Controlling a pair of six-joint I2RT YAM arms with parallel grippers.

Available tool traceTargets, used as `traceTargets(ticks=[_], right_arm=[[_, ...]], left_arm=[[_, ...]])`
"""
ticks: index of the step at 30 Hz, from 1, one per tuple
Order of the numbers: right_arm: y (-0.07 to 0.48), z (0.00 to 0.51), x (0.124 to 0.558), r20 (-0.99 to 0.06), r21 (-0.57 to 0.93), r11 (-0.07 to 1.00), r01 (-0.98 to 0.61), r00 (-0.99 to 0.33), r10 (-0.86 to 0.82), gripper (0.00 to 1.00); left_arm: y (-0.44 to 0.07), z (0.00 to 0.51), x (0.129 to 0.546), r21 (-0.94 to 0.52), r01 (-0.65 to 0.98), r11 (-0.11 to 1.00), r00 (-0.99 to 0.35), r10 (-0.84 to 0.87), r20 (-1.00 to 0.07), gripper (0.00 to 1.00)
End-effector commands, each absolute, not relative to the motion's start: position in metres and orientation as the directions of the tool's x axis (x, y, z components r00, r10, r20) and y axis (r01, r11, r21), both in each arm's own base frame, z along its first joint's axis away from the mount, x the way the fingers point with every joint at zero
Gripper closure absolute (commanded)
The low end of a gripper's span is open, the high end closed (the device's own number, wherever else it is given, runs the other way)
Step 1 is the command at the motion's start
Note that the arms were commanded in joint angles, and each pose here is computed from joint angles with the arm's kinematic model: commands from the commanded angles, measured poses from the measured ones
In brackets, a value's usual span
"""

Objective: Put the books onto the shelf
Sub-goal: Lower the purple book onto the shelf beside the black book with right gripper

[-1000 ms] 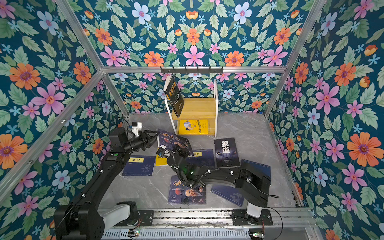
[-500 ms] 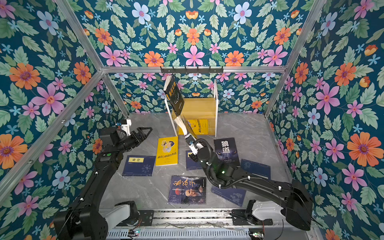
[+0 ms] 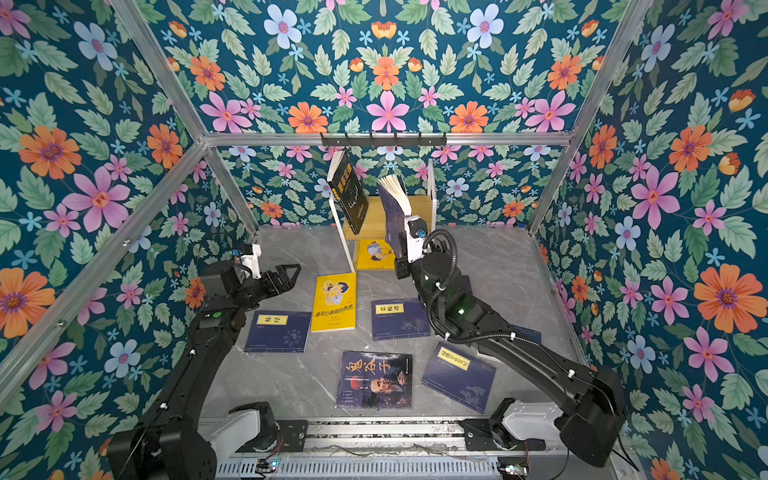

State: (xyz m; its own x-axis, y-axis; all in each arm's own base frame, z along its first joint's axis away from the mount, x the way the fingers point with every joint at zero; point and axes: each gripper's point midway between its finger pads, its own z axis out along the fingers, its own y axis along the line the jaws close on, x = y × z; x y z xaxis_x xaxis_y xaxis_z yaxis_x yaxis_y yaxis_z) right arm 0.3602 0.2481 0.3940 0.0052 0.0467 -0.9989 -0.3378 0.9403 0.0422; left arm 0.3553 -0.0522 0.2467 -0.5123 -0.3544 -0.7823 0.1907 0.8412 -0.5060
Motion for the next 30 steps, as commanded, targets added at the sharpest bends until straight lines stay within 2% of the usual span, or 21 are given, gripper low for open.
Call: traceTargets(ticks=[1, 8, 18, 30], right_arm=[[0.250, 0.425, 0.385, -0.982, 0.150, 0.937, -0.316, 0.061, 0.178, 1.00], [0.259, 0.439, 0.450, -0.972, 0.169, 0.960, -0.224, 0.122, 0.200, 1.00], [0.311, 0.401, 0.531, -0.989, 0.054, 0.982, -0.179, 0.128, 0.078, 1.00], [0.331, 0.358, 0.555, -0.997, 0.045, 0.981, -0.187, 0.060, 0.057, 1.00]], left_arm=[[-0.047, 0.247, 0.356, -0.437, 0.194, 0.878, -0.489, -0.300, -0.819, 0.00], [-0.054, 0.251, 0.353, -0.424, 0.213, 0.880, -0.484, -0.282, -0.828, 0.00], [-0.067, 0.253, 0.352, -0.432, 0.236, 0.870, -0.499, -0.273, -0.823, 0.00], [-0.073, 0.250, 0.352, -0.445, 0.235, 0.864, -0.519, -0.276, -0.809, 0.00]])
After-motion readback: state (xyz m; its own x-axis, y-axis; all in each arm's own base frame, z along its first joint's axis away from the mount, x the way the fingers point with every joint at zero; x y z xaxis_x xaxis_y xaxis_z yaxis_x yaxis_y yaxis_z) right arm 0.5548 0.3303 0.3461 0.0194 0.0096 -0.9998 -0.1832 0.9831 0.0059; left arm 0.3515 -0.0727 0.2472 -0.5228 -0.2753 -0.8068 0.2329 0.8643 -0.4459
